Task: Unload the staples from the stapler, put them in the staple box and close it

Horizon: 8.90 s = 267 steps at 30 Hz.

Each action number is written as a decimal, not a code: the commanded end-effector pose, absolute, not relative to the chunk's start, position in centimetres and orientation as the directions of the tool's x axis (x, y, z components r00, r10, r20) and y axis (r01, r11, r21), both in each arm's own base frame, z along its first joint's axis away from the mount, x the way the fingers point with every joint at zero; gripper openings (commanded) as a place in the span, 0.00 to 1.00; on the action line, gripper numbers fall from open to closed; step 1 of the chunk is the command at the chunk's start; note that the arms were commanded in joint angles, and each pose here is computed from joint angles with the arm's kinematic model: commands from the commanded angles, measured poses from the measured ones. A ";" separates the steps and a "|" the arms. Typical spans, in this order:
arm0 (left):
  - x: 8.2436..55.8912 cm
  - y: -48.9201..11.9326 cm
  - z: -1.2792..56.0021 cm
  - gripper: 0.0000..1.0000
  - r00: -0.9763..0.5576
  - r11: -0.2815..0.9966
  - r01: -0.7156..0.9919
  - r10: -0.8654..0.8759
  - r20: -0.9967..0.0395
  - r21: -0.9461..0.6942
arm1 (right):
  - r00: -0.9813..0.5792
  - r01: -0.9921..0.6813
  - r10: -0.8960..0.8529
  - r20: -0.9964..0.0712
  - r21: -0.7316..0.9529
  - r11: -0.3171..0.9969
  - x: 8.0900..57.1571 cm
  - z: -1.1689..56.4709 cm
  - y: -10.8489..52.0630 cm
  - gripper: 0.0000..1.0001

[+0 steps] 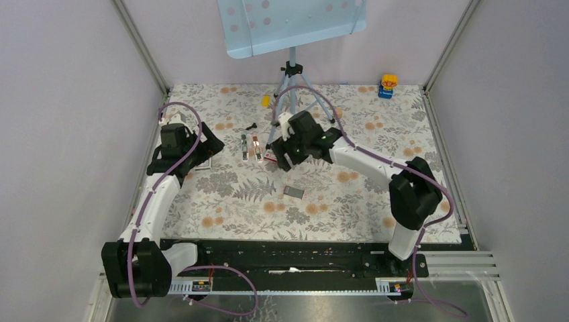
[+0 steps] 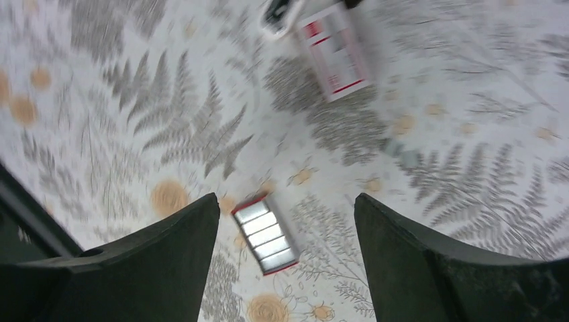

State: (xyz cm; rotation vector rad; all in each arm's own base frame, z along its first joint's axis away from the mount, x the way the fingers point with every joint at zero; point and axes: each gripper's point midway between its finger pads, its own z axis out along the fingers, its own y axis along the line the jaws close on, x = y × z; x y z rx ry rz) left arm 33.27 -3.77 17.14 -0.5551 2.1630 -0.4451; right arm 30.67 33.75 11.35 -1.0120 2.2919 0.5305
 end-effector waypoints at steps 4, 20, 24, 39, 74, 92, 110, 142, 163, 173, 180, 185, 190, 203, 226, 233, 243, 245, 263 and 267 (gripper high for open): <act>33.4 -3.8 16.6 0.99 -0.543 0.830 -0.225 -0.542 -0.641 -0.511 | -0.696 -0.429 -0.179 -0.696 0.202 0.880 36.3 13.3 32.9 0.79; 33.2 -3.9 16.0 0.99 -0.553 0.833 -0.223 -0.536 -0.638 -0.507 | -0.529 -0.676 -0.445 -0.722 0.042 0.735 38.5 9.5 35.4 0.81; 33.2 -3.9 15.9 0.99 -0.553 0.832 -0.223 -0.537 -0.637 -0.508 | -0.444 -0.763 -0.565 -0.696 -0.036 0.645 38.9 7.7 35.7 0.82; 33.0 -3.8 16.1 0.99 -0.553 0.837 -0.222 -0.531 -0.642 -0.501 | -0.282 -0.920 -0.715 -0.639 -0.032 0.391 39.0 3.7 38.8 0.84; 33.2 -4.0 15.4 0.99 -0.571 0.836 -0.226 -0.530 -0.627 -0.500 | -0.238 -0.953 -0.831 -0.503 -0.046 0.301 36.6 0.5 35.2 0.48; 33.4 -4.2 15.1 0.99 -0.580 0.830 -0.225 -0.535 -0.614 -0.511 | -0.229 -0.972 -0.845 -0.483 0.063 0.227 31.1 0.5 35.2 0.48; 33.3 -4.2 14.8 0.99 -0.580 0.830 -0.227 -0.535 -0.614 -0.509 | -0.435 -0.803 -0.461 -0.773 0.102 0.587 36.8 11.4 36.2 0.71; 33.3 -4.2 13.7 0.99 -0.594 0.832 -0.231 -0.531 -0.604 -0.505 | -0.710 -0.599 -0.512 -0.483 0.033 0.800 37.8 2.7 26.2 0.52; 33.4 -4.0 13.6 0.99 -0.595 0.827 -0.238 -0.539 -0.597 -0.509 | -0.683 -0.631 -0.602 -0.414 -0.079 0.771 38.6 -0.2 26.5 0.44; 33.4 -4.1 13.4 0.99 -0.600 0.824 -0.239 -0.542 -0.589 -0.514 | -0.686 -0.627 -0.573 -0.448 -0.034 0.778 38.8 -0.2 27.6 0.33; 33.5 -4.0 13.4 0.99 -0.599 0.822 -0.242 -0.545 -0.587 -0.516 | -0.691 -0.615 -0.553 -0.465 -0.023 0.788 39.0 0.0 27.8 0.24; 33.5 -4.0 13.3 0.99 -0.600 0.820 -0.243 -0.546 -0.585 -0.518 | -0.701 -0.604 -0.510 -0.498 0.035 0.796 38.9 1.0 27.8 0.21; 33.5 -4.0 13.3 0.99 -0.601 0.819 -0.241 -0.548 -0.582 -0.521 | -0.700 -0.586 -0.484 -0.525 0.035 0.809 38.8 2.5 27.0 0.21; 33.5 -4.0 13.4 0.99 -0.600 0.817 -0.240 -0.550 -0.582 -0.525 | -0.697 -0.581 -0.466 -0.544 0.049 0.812 36.6 5.1 25.5 0.22; 33.4 -4.3 13.6 0.99 -0.601 0.811 -0.228 -0.553 -0.577 -0.539 | -0.857 -0.089 0.078 -0.509 0.296 0.951 33.0 7.8 25.2 0.22; 33.3 -4.4 13.6 0.99 -0.604 0.809 -0.223 -0.553 -0.574 -0.544 | -0.861 0.065 0.220 -0.458 0.331 0.941 32.2 8.1 24.8 0.21; 33.4 -5.2 14.0 0.99 -0.609 0.782 -0.216 -0.576 -0.546 -0.584 | -0.872 0.083 0.222 -0.436 0.316 0.945 29.8 7.6 26.5 0.21; 33.7 -5.2 14.3 0.99 -0.603 0.776 -0.215 -0.583 -0.544 -0.593 | -0.867 0.094 0.234 -0.440 0.315 0.944 29.3 7.6 26.8 0.21; 33.8 -5.0 13.7 0.98 -0.603 0.788 -0.217 -0.572 -0.555 -0.576 | -0.889 0.084 0.218 -0.402 0.327 0.941 26.1 5.5 29.0 0.20; 33.7 -4.9 13.6 0.99 -0.604 0.789 -0.218 -0.572 -0.556 -0.574 | -0.890 0.087 0.221 -0.398 0.328 0.941 26.2 5.3 29.1 0.21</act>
